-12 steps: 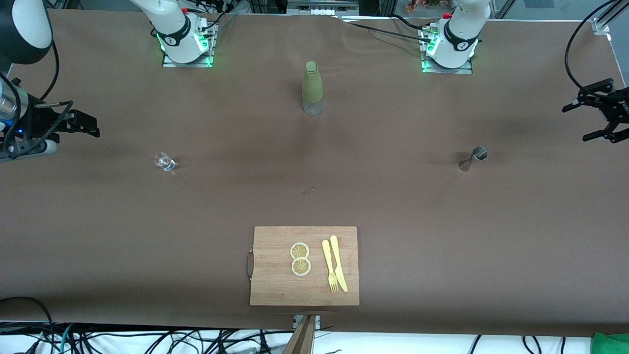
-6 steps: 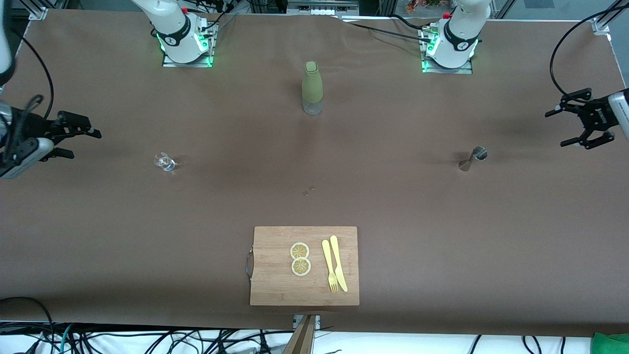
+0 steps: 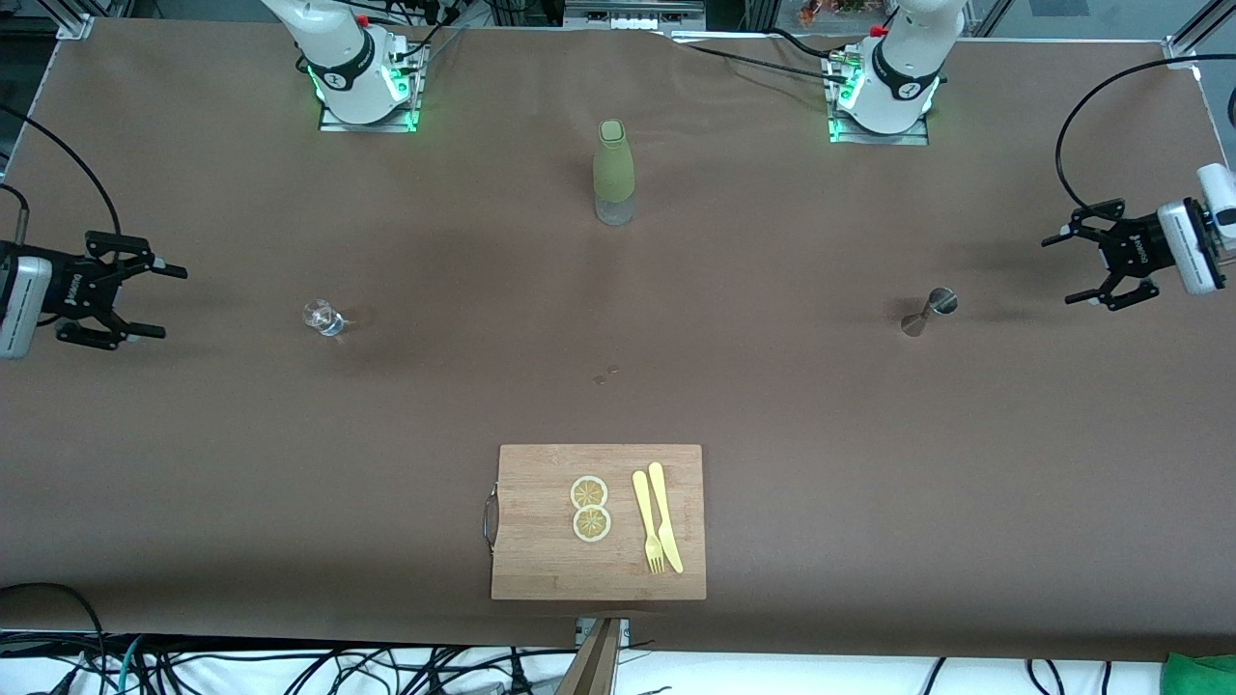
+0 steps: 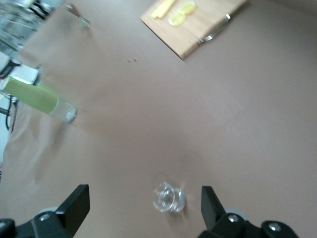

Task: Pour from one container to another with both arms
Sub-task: 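Lower the right gripper to the beaker while the left gripper approaches the jigger, then close the right gripper on the beaker while the left gripper grasps the jigger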

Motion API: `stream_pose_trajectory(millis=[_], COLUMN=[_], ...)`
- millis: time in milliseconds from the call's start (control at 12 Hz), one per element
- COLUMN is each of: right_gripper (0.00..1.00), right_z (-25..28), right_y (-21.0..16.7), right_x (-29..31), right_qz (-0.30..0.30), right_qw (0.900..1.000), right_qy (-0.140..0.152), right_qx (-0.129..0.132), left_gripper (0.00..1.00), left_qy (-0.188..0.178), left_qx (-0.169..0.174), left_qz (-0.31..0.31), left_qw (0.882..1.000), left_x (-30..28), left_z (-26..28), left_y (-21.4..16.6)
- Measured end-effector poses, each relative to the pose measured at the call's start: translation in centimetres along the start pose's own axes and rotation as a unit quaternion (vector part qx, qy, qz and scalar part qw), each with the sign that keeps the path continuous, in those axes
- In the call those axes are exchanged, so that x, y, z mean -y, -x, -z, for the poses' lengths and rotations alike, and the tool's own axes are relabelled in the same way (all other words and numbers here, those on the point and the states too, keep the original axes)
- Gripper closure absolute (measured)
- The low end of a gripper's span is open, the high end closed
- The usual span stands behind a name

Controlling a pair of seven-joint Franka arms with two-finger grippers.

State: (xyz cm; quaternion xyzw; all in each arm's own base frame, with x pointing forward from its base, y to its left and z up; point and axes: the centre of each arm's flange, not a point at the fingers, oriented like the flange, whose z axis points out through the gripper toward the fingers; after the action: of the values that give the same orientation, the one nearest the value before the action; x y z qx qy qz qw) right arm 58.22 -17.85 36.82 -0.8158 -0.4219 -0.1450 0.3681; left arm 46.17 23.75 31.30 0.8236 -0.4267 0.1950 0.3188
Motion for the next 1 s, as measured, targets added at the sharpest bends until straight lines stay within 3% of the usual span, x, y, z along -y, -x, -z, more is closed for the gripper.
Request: stream_pose_trajectory(millis=[167, 418, 752, 1003], right_gripper=[0.0, 0.0, 0.0, 0.0], right_z=[-2.9, -7.0, -11.3, -15.4], right_y=[4.1, 9.9, 15.3, 18.6], right_x=[-2.8, -5.7, -8.0, -8.8], right_qz=[0.063, 0.143, 0.227, 0.248], right_qw=[0.995, 0.976, 0.948, 0.933], right_qy=[-0.04, -0.073, -0.069, -0.083], right_qx=[-0.065, -0.149, -0.211, -0.248], left_gripper=[0.0, 0.0, 0.0, 0.0], left_qy=[0.013, 0.034, 0.047, 0.059], left_qx=[-0.011, -0.029, -0.076, -0.093], left_qz=[-0.029, -0.067, -0.112, -0.127], left_qw=[0.999, 0.997, 0.99, 0.986], left_x=[0.8, 1.7, 2.8, 3.5], left_z=[-1.8, -4.4, -8.2, -11.2], left_y=[1.4, 3.2, 5.1, 6.9])
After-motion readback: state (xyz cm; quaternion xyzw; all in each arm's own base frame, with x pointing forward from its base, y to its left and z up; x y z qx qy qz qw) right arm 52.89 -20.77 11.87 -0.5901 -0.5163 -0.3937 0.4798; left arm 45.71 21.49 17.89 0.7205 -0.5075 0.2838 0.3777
